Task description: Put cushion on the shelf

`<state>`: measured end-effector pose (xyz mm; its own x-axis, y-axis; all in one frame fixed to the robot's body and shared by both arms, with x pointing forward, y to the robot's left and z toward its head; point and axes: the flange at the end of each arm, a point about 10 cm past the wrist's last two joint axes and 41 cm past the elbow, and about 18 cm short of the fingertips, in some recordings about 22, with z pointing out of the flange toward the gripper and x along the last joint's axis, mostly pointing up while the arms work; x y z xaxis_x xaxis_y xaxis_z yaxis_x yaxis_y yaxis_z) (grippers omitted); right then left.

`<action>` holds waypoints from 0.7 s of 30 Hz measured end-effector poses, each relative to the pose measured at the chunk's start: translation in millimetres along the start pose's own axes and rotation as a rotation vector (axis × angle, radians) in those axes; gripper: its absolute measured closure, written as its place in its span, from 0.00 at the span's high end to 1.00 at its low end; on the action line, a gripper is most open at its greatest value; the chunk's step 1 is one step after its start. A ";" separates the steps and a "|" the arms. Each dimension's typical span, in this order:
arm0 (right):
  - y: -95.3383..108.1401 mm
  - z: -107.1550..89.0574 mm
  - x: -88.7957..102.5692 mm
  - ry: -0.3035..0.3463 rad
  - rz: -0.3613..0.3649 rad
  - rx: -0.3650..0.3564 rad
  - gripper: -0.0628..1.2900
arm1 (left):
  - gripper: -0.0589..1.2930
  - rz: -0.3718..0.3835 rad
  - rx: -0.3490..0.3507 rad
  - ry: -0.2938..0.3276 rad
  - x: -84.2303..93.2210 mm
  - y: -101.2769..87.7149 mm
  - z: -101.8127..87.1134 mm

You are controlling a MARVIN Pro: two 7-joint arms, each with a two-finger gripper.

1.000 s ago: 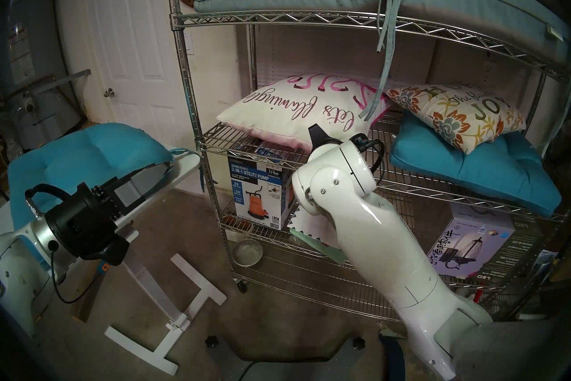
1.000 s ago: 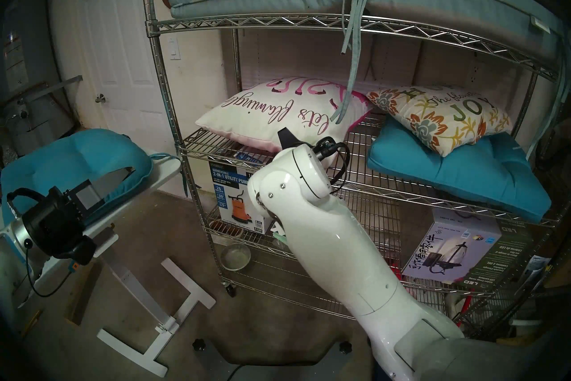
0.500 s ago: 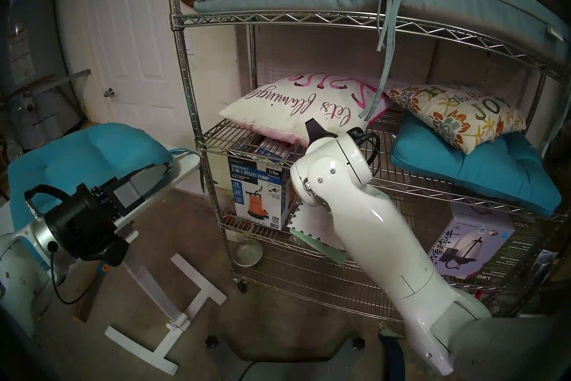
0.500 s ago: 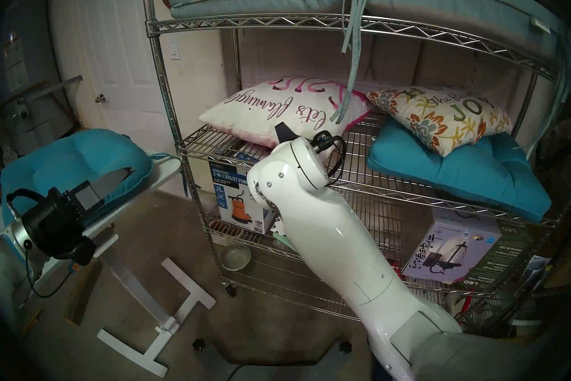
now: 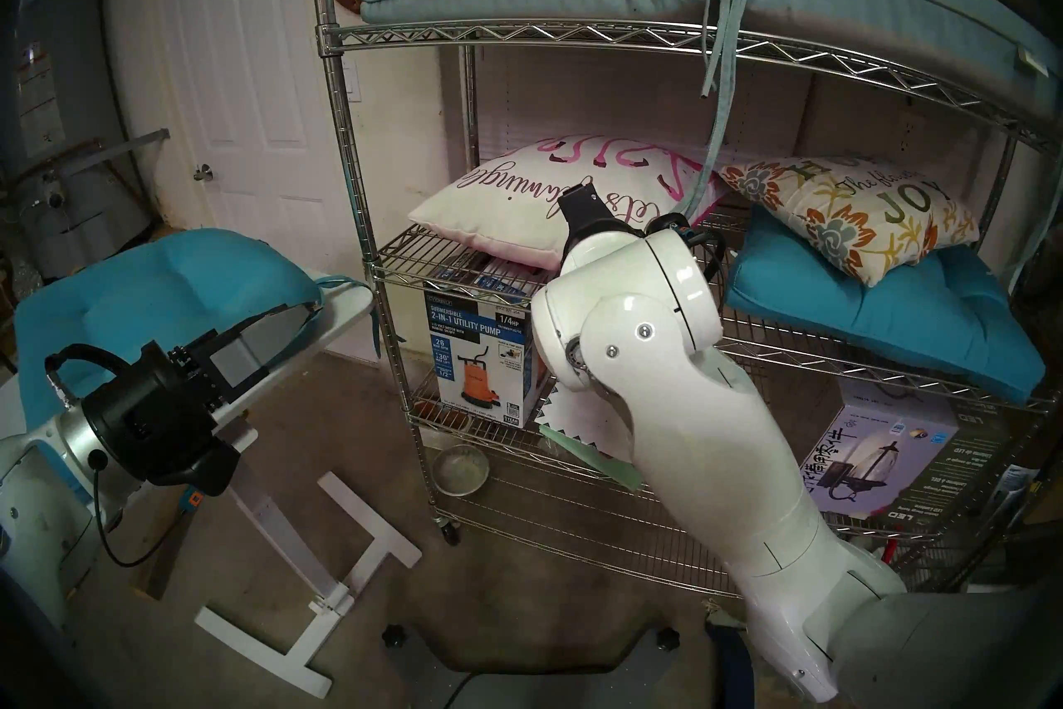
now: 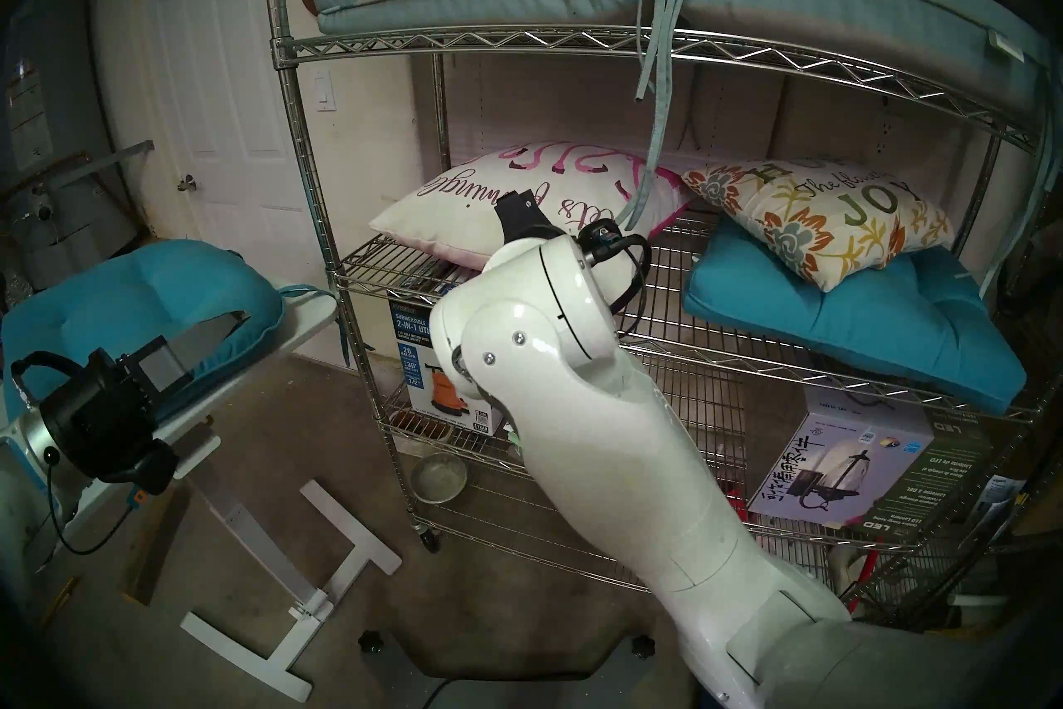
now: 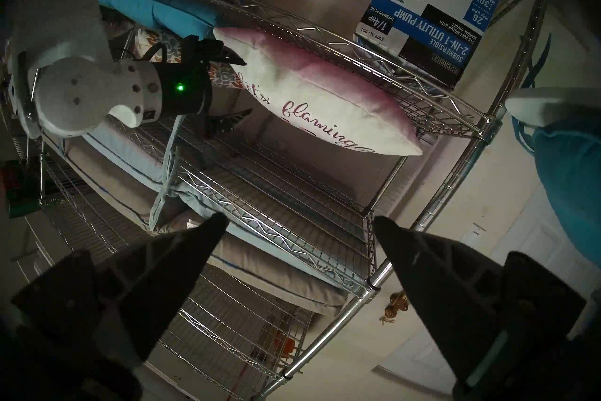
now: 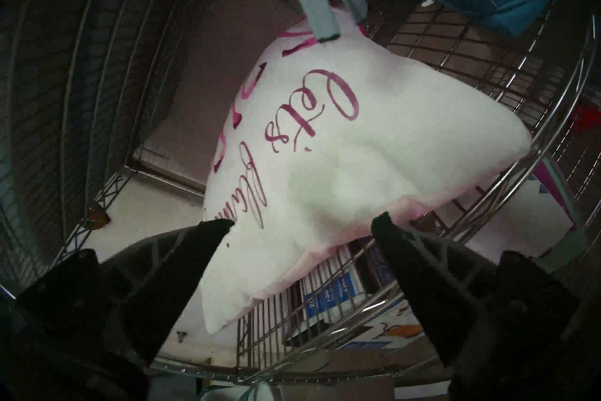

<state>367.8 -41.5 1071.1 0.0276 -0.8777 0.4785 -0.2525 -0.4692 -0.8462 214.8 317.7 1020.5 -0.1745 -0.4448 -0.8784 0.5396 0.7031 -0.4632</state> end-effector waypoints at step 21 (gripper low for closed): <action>0.8 -60.2 14.0 0.025 0.019 0.111 0.94 | 0.98 0.004 0.002 -0.006 -0.4 -0.2 -0.4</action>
<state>309.8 -48.2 1091.3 -0.0001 -0.8843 0.4669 -0.1436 -0.4621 -0.8751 214.4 318.0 1020.9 -0.1675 -0.4455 -0.8795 0.5415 0.7039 -0.4597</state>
